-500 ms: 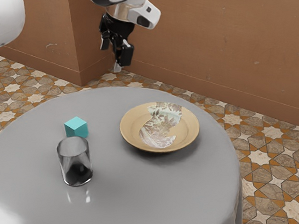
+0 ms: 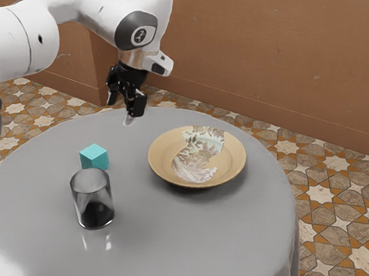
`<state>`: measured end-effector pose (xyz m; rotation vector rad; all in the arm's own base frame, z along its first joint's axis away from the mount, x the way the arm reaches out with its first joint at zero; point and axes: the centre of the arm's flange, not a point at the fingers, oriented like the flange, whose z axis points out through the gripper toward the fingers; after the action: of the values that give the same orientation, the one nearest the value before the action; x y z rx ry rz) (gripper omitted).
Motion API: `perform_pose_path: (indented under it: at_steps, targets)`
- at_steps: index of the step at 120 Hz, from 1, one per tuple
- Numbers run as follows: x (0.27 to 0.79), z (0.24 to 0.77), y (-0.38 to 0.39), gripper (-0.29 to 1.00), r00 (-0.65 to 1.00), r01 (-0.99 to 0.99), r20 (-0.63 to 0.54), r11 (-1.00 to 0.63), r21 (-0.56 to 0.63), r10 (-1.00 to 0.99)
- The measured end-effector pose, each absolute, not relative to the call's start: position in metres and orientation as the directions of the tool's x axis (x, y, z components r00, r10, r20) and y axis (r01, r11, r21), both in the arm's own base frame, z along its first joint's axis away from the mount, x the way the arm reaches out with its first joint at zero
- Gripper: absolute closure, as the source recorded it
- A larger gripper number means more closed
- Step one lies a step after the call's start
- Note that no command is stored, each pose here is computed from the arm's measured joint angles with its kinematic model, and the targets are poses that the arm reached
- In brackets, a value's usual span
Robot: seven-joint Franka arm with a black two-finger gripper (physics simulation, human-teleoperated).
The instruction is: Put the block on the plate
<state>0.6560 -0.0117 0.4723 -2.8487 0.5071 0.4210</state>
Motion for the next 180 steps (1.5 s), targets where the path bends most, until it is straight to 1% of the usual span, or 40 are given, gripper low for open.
perform_pose_path:
  at_steps: [13,20,42,52,72,94,108,127,148,154,165,180]
  targets:
    - [0.649,0.434,0.016,0.0,0.892,-0.34,-0.355,-0.934,-0.114,-0.281]
    - [0.645,0.422,0.029,0.0,0.892,-0.325,-0.363,-0.94,-0.102,-0.269]
    - [0.657,0.374,0.072,0.0,0.922,-0.233,-0.329,-0.971,-0.047,-0.205]
    - [0.665,0.368,0.088,0.0,0.941,-0.201,-0.287,-0.978,-0.047,-0.18]
    - [0.671,0.344,0.124,0.0,0.963,-0.126,-0.243,-0.991,-0.036,-0.113]
    - [0.674,0.313,0.142,0.0,0.971,-0.071,-0.228,-0.997,-0.005,-0.068]
    - [0.672,0.303,0.158,0.0,0.974,-0.042,-0.222,-0.999,-0.008,-0.039]
    - [0.673,0.278,0.164,0.0,0.974,-0.02,-0.228,-1.0,0.005,-0.021]
    - [0.674,0.266,0.165,0.0,0.975,-0.015,-0.222,-1.0,0.009,-0.017]
    - [0.674,0.266,0.167,0.03,0.976,-0.014,-0.219,-1.0,0.009,-0.016]
    - [0.675,0.266,0.168,0.12,0.977,-0.013,-0.213,-1.0,0.011,-0.015]
    - [0.674,0.263,0.169,0.2,0.977,-0.01,-0.212,-1.0,0.016,-0.013]
